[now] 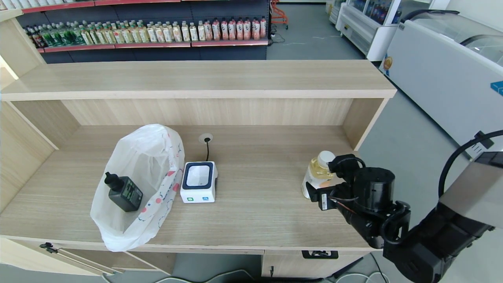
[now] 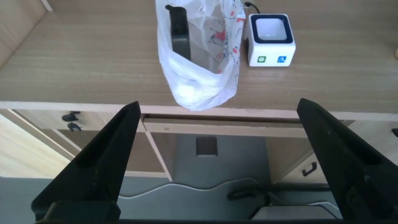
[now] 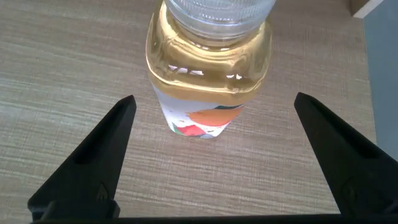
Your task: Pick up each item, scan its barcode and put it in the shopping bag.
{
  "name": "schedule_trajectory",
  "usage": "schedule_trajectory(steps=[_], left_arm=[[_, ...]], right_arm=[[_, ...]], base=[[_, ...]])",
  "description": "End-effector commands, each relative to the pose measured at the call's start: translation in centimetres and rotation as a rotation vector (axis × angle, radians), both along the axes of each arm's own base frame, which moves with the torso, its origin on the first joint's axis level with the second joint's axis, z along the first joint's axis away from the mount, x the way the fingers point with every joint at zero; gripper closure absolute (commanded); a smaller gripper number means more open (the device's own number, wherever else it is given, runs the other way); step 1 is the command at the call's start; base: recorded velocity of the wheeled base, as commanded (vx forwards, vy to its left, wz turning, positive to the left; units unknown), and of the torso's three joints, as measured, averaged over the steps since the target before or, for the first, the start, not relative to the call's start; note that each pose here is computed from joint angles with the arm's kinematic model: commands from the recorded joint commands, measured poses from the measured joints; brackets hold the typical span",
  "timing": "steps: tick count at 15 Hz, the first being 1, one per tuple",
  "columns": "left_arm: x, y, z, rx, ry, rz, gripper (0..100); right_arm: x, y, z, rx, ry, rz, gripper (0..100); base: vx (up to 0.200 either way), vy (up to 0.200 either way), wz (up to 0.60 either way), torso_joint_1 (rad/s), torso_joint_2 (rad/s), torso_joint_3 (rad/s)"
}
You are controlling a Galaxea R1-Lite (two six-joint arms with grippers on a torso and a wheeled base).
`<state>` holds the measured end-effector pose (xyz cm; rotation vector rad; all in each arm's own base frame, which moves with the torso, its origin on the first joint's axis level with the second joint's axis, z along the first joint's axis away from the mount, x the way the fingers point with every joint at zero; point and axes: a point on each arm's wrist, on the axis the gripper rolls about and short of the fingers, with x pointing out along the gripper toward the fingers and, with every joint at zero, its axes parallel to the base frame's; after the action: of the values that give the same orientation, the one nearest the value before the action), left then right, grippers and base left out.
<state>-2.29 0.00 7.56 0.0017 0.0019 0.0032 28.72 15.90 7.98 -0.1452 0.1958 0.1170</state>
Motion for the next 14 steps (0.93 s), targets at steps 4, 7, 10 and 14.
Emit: schedule_trajectory(steps=[4,7,10,14], left_arm=[[0.0,0.0,0.0,0.0,0.0,0.001,0],[0.0,0.0,0.0,0.0,0.0,0.001,0],[0.0,0.0,0.0,0.0,0.0,0.001,0],[0.0,0.0,0.0,0.0,0.0,0.001,0]], right_arm=[[2.5,1.3,-1.1,0.024,-0.023,0.028,0],[3.8,2.0,-1.9,0.037,-0.043,0.036,0],[4.4,2.4,-2.3,0.041,-0.053,0.038,0],[6.5,3.1,-2.5,0.07,-0.087,0.071,0]], base=[[0.0,0.0,0.0,0.0,0.0,0.0],[0.0,0.0,0.0,0.0,0.0,0.0],[0.0,0.0,0.0,0.0,0.0,0.0],[0.0,0.0,0.0,0.0,0.0,0.0]])
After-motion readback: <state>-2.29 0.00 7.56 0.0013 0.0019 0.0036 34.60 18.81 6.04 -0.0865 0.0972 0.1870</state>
